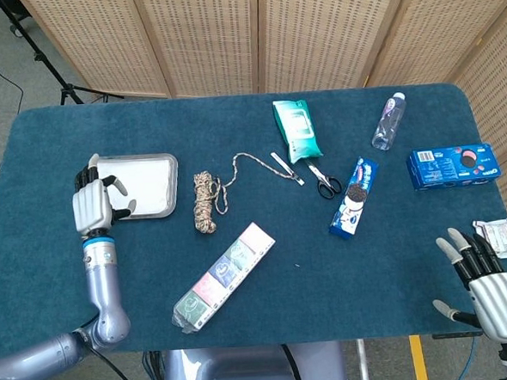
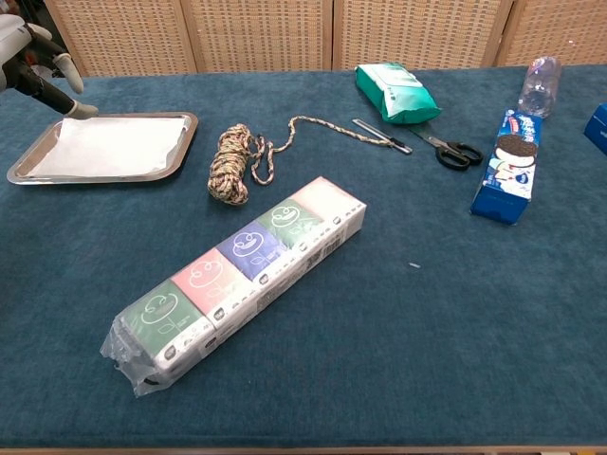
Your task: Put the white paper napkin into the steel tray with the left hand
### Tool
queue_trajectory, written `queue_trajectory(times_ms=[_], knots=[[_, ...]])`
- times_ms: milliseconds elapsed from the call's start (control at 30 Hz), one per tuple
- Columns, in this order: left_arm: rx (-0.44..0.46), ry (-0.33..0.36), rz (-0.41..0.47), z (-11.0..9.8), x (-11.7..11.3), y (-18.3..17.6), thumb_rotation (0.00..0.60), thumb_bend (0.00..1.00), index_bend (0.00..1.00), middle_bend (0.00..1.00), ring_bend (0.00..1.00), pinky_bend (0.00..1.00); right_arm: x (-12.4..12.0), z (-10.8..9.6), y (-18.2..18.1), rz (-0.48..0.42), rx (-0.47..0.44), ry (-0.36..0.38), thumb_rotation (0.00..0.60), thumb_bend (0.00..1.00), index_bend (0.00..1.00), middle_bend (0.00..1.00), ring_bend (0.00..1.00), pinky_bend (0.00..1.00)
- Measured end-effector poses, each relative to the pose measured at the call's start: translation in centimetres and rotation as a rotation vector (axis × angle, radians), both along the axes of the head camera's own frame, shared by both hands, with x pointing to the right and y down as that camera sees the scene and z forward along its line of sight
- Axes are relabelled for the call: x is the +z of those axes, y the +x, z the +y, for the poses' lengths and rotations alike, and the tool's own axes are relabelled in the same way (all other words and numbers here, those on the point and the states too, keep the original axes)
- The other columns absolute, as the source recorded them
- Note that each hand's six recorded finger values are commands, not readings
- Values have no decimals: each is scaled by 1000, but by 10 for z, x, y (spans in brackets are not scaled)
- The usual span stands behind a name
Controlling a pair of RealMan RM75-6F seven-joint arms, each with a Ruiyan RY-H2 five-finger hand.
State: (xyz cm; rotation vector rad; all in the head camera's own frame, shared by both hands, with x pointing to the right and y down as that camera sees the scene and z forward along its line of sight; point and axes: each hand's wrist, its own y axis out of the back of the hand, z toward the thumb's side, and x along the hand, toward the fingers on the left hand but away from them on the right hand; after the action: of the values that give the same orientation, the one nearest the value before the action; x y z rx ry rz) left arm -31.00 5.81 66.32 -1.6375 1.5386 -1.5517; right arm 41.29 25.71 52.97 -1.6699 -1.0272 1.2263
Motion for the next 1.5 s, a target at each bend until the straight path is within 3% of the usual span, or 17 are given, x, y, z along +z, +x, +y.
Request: queue_trajectory(times_ms=[200, 600, 833, 1067, 1500], knots=[[43, -23, 52, 11, -7, -2, 599, 237, 522, 0, 0, 0, 0, 0, 0, 1, -1, 0, 600, 0, 0, 0, 0, 0], [25, 47, 189, 43, -34, -38, 600, 239, 359, 0, 0, 0, 1, 1, -1, 9, -1, 3, 600, 0, 0, 0, 0, 0], [4, 52, 272, 73, -49, -71, 600, 239, 351, 0, 0, 0, 3, 0, -3, 18, -1, 2, 600, 0, 0, 0, 0, 0], [4, 38, 280, 104, -59, -97, 599, 239, 351, 0, 0, 0, 5, 0, -4, 28, -2, -1, 600, 0, 0, 0, 0, 0], [-9, 55, 310, 127, -74, -114, 600, 239, 350, 0, 0, 0, 6, -1, -3, 40, 11, 1, 600, 0, 0, 0, 0, 0]])
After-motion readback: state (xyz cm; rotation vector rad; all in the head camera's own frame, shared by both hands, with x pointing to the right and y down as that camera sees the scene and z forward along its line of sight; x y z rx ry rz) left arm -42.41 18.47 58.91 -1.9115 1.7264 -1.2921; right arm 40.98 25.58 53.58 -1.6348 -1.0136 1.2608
